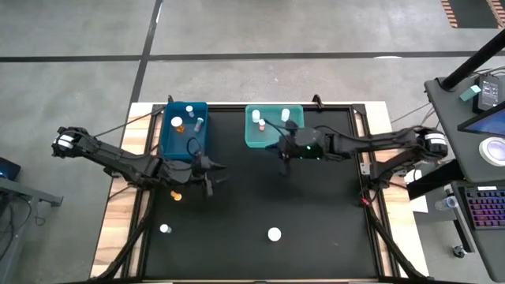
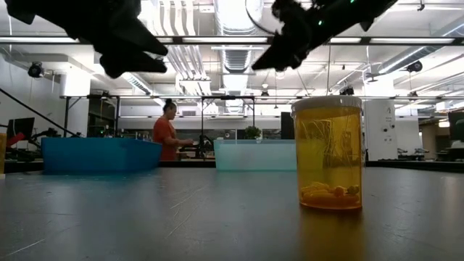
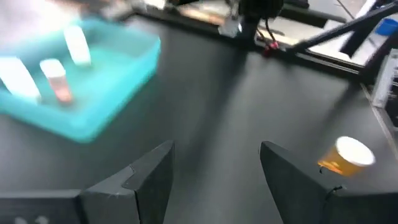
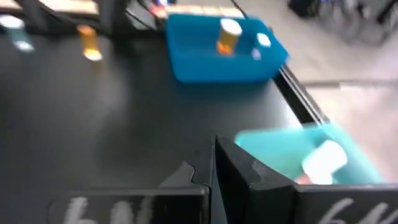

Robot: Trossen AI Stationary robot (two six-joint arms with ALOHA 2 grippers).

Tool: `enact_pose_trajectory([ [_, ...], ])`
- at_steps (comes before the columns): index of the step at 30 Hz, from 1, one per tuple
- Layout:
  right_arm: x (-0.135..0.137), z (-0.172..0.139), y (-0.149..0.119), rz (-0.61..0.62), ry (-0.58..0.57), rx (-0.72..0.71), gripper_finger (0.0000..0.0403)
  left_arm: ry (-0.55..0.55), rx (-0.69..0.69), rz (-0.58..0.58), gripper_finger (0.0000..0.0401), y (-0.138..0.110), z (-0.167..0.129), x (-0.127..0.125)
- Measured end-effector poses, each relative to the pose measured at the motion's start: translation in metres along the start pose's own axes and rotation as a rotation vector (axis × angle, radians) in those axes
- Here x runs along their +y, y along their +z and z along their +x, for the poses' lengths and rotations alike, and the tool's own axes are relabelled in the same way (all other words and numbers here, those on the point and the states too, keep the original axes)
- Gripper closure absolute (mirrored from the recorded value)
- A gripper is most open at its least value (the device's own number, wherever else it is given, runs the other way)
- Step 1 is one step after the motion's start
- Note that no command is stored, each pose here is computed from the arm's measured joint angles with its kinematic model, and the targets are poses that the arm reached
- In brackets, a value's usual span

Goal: Pick and place medicine bottles into bin by pill shape (circle, oval)
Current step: Put the orange tablet bottle into the light blue bin

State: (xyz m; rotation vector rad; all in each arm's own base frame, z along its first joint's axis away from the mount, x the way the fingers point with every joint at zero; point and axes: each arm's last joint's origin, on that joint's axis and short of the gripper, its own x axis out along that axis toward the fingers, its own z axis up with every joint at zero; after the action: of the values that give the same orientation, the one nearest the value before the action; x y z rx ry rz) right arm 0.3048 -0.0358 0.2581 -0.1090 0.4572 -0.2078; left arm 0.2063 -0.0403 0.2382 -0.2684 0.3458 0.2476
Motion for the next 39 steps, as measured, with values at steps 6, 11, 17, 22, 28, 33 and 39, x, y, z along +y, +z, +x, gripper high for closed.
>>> enact_pose_trajectory([
  [6, 0.021, -0.013, 0.001, -0.070, 0.048, -0.165, 0.0394, -0.032, 0.194, -0.179, 0.0180, -0.012, -0.003, 0.000],
  [11, 0.024, -0.013, -0.005, -0.052, 0.056, -0.178, 0.0394, 0.058, 0.448, -0.282, 0.0180, -0.015, -0.012, -0.001],
  [17, 0.027, -0.003, -0.013, -0.023, 0.065, -0.136, 0.0394, 0.228, 0.752, -0.332, 0.0180, -0.011, -0.021, -0.005],
  [22, 0.030, 0.006, -0.020, -0.020, 0.067, -0.104, 0.0394, 0.371, 0.980, -0.317, 0.0180, -0.013, -0.027, -0.009],
  [28, 0.032, 0.015, -0.027, -0.025, 0.070, -0.078, 0.0394, 0.498, 1.146, -0.307, 0.0180, -0.023, -0.039, -0.009],
  [33, 0.033, 0.018, -0.029, -0.026, 0.071, -0.069, 0.0394, 0.516, 1.149, -0.340, 0.0180, -0.028, -0.048, -0.004],
  [39, 0.033, 0.018, -0.029, -0.026, 0.071, -0.069, 0.0394, 0.522, 1.140, -0.334, 0.0180, -0.035, -0.050, 0.001],
])
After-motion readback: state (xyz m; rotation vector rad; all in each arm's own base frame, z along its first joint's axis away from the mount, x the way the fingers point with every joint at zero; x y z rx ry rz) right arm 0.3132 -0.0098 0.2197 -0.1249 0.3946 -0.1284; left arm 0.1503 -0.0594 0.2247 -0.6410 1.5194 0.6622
